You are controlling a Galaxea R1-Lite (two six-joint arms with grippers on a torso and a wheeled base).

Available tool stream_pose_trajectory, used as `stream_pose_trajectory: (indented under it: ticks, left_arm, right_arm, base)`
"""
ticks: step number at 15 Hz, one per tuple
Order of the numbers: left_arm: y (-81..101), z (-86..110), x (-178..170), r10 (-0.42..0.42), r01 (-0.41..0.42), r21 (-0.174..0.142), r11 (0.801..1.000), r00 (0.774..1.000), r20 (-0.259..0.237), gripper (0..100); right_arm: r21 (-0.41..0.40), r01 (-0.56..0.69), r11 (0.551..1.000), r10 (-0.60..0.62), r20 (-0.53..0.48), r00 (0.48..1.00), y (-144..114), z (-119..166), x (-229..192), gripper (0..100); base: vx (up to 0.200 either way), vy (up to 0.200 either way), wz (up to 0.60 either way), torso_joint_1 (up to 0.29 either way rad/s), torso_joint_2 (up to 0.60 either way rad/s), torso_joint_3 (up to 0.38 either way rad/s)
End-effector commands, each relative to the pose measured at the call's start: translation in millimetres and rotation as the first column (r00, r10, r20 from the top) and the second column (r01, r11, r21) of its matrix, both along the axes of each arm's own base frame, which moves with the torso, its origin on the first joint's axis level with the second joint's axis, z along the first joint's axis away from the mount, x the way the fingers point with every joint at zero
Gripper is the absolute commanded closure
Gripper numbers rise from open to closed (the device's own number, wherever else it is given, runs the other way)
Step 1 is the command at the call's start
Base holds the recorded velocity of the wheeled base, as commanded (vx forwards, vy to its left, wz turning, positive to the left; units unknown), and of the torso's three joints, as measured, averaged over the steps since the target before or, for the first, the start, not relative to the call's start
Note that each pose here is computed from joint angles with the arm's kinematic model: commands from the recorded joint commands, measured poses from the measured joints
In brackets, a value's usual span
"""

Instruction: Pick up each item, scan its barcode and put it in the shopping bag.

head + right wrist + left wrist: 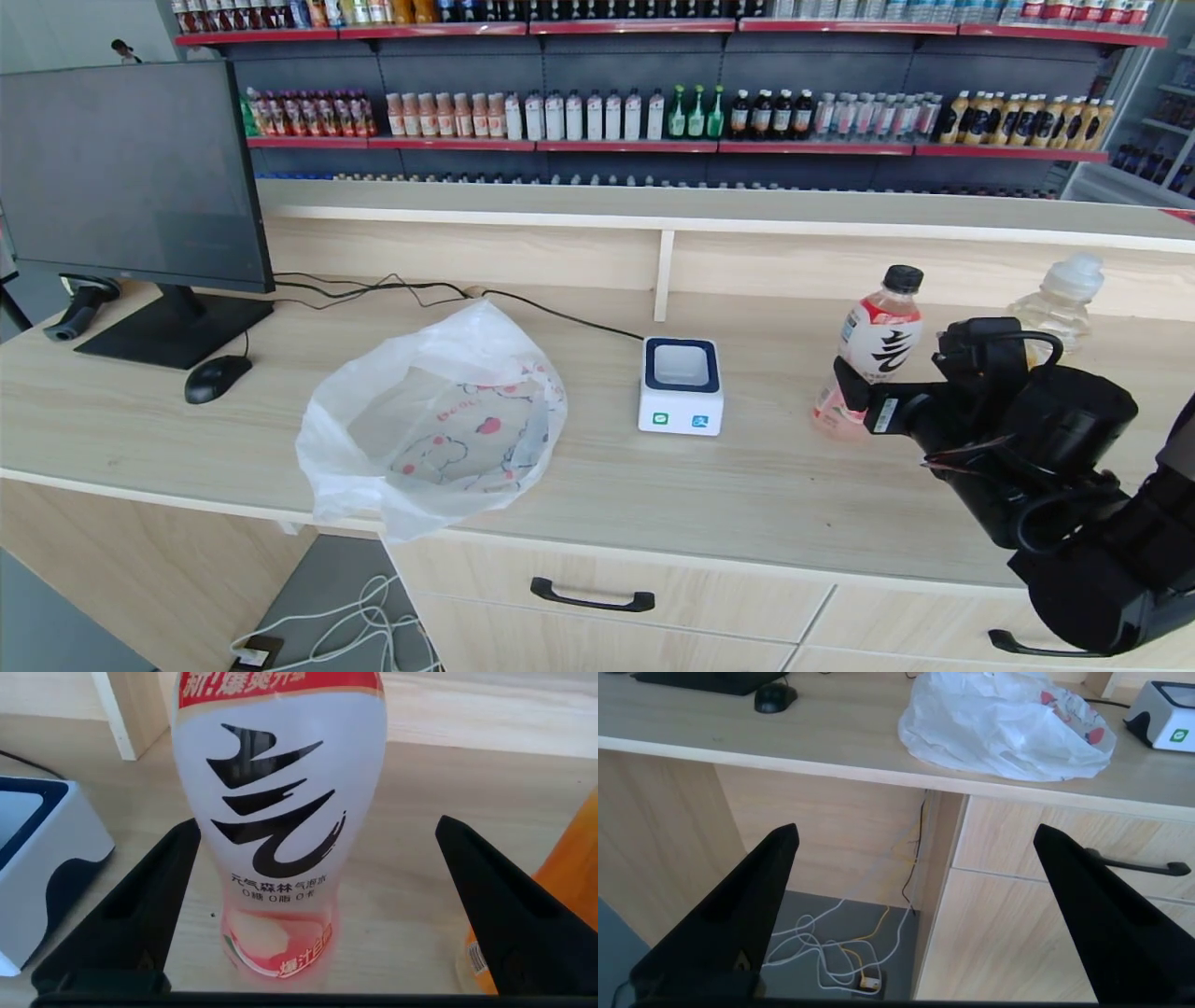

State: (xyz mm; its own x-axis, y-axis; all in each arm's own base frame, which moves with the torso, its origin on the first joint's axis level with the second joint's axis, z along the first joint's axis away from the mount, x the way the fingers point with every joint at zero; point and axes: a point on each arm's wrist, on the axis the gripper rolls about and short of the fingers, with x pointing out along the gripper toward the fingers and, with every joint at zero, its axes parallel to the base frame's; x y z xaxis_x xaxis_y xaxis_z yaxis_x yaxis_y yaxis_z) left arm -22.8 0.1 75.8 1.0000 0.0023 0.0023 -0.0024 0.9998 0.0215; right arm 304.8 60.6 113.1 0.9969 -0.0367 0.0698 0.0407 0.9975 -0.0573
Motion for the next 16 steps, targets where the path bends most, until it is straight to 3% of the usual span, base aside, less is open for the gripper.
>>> stream_pose_trajectory:
  ticks: [1,4,16]
  left_arm:
    - [0.0,0.1,0.1,0.001,-0.001,0.002,1.000,1.000,-0.001,0]
    - [0.0,0.1,0.1,0.001,-0.001,0.003,1.000,1.000,-0.001,0]
    - [0.0,0.0,0.0,0.001,-0.001,0.003,1.000,1.000,0.001,0]
  right_arm:
    - [-0.005,0.001,1.000,-0.001,-0.011,1.000,1.3,-6.4,7.2,0]
    - [-0.004,-0.024,1.000,0.024,0.001,1.000,11.1,-7.6,14.3,0]
    - [0.034,-0.013,0.999,0.012,0.007,1.000,10.8,-14.2,29.2,0]
  base:
    - [0.000,0.000,0.00,0.000,0.00,0.000]
    - [0.000,0.000,0.00,0.000,0.00,0.000]
    - [0.000,0.000,0.00,0.000,0.00,0.000]
